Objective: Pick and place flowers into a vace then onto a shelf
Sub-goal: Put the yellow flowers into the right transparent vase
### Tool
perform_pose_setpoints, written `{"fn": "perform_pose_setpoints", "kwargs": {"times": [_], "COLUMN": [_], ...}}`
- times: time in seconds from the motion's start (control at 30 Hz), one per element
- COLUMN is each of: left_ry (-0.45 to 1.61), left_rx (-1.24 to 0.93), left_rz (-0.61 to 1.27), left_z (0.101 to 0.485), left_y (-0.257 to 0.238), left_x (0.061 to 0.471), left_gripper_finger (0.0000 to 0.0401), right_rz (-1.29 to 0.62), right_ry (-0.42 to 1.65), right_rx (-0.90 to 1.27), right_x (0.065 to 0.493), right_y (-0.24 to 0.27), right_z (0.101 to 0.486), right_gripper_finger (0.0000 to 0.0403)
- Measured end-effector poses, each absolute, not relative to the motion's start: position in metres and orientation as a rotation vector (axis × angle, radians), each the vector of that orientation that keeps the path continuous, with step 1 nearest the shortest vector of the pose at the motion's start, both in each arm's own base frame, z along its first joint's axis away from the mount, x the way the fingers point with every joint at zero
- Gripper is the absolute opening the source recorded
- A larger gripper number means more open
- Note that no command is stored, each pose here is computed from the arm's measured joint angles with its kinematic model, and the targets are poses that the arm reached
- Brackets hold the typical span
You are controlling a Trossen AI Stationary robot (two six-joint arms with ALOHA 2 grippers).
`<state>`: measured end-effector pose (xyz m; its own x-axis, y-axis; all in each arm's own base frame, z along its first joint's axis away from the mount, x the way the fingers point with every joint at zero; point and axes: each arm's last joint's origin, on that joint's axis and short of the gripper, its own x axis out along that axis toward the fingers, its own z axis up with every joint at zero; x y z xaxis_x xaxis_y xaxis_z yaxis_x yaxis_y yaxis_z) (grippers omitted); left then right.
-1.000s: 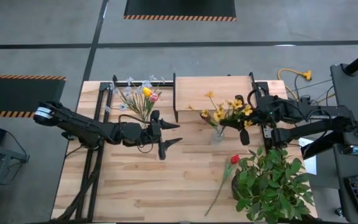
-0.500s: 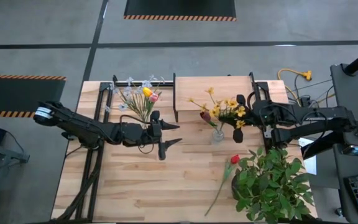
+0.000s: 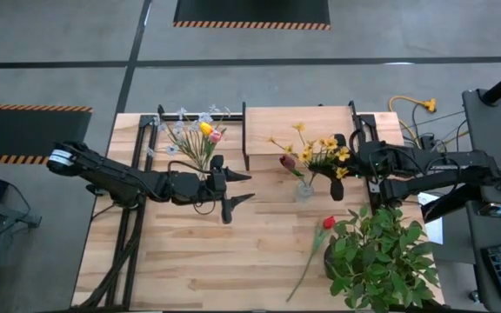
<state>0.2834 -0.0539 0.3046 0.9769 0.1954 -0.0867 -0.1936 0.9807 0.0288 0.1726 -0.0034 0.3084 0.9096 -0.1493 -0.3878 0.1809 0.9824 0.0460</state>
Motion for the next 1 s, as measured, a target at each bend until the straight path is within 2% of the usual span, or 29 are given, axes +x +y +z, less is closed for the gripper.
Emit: {"fn": "perform_pose_setpoints", "kwargs": {"times": [0.8,1.0], "left_ry": [0.096,0.096], "left_rx": [0.022,0.022], "left_rz": [0.196,0.196], "left_z": [0.302,0.302], "left_y": [-0.054,-0.054], "left_x": [0.283,0.283], "left_gripper_finger": [0.0218,0.0218], "right_rz": [-0.166,-0.166], "right_ry": [0.357,0.363], "right_rx": [0.067,0.063], "right_x": [0.181,0.180], "right_y": [-0.003,-0.003], "right_z": [0.256,0.255], "right_gripper_finger": [0.0014,0.0056]}}
